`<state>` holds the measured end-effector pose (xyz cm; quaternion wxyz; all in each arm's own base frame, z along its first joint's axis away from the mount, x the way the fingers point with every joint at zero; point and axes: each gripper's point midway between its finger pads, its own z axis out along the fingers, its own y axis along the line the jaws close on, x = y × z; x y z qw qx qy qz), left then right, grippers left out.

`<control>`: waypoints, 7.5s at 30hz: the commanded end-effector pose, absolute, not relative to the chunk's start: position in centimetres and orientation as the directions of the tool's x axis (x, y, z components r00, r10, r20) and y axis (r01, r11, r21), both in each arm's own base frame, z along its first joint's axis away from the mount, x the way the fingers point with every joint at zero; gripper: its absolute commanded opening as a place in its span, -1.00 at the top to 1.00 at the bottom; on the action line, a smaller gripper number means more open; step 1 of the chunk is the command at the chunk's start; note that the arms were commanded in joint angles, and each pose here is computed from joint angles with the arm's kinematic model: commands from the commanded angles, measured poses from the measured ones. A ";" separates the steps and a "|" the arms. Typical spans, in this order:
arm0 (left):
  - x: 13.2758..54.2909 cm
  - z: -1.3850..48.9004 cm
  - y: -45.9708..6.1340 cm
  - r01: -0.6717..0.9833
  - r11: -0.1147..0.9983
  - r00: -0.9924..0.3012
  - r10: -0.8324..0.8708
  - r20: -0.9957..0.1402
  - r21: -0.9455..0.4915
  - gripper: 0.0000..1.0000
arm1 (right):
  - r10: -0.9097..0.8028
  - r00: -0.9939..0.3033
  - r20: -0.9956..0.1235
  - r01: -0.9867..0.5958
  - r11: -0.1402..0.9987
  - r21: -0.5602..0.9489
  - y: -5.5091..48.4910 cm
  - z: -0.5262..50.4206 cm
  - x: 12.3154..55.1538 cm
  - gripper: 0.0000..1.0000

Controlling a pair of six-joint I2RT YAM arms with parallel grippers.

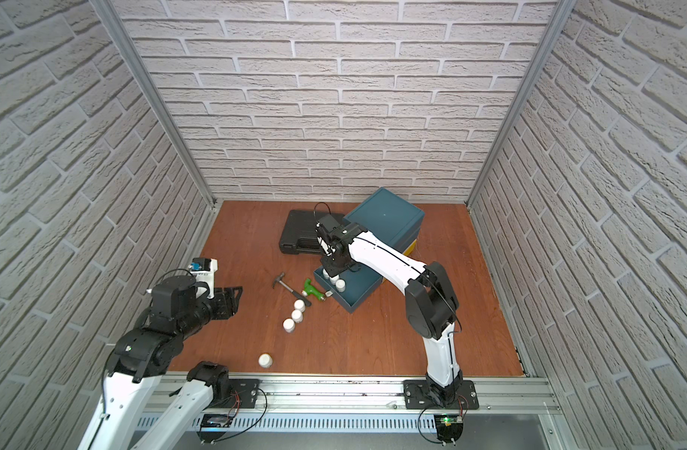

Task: Put the paint cans in the drawer according to color
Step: Place the paint can in the drawer, then pick up the paint can at the center of the board, then place the paint can in the drawer, then pick up the paint can at the center of the board, then place the paint can in the drawer.

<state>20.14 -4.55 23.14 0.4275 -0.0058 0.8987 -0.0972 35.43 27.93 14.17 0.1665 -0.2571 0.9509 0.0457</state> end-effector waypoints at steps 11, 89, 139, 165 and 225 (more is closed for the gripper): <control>20.2 23.0 -4.6 0.072 0.981 -0.630 -0.095 -0.771 -0.179 -0.25 | -0.454 -0.842 -0.292 -0.495 0.865 0.081 38.6 14.0 28.0 -0.06; 19.9 23.1 -4.8 0.085 0.982 -0.625 -0.078 -0.777 -0.167 -0.25 | -0.377 -0.881 -0.286 -0.374 0.925 -0.068 25.1 16.0 33.8 0.85; 19.8 23.0 -5.0 0.092 0.983 -0.631 -0.067 -0.773 -0.160 -0.26 | -0.535 -0.825 -0.183 -0.538 0.842 -0.037 26.1 6.7 34.5 0.08; 19.7 23.1 -5.0 0.092 0.983 -0.627 -0.069 -0.776 -0.161 -0.26 | -0.791 -0.538 -0.291 -0.819 0.572 -0.041 35.5 10.7 23.8 -0.24; 19.7 23.1 -5.1 0.097 0.983 -0.629 -0.061 -0.775 -0.156 -0.26 | -0.482 -0.843 -0.239 -0.476 0.875 -0.086 23.0 9.9 32.1 0.81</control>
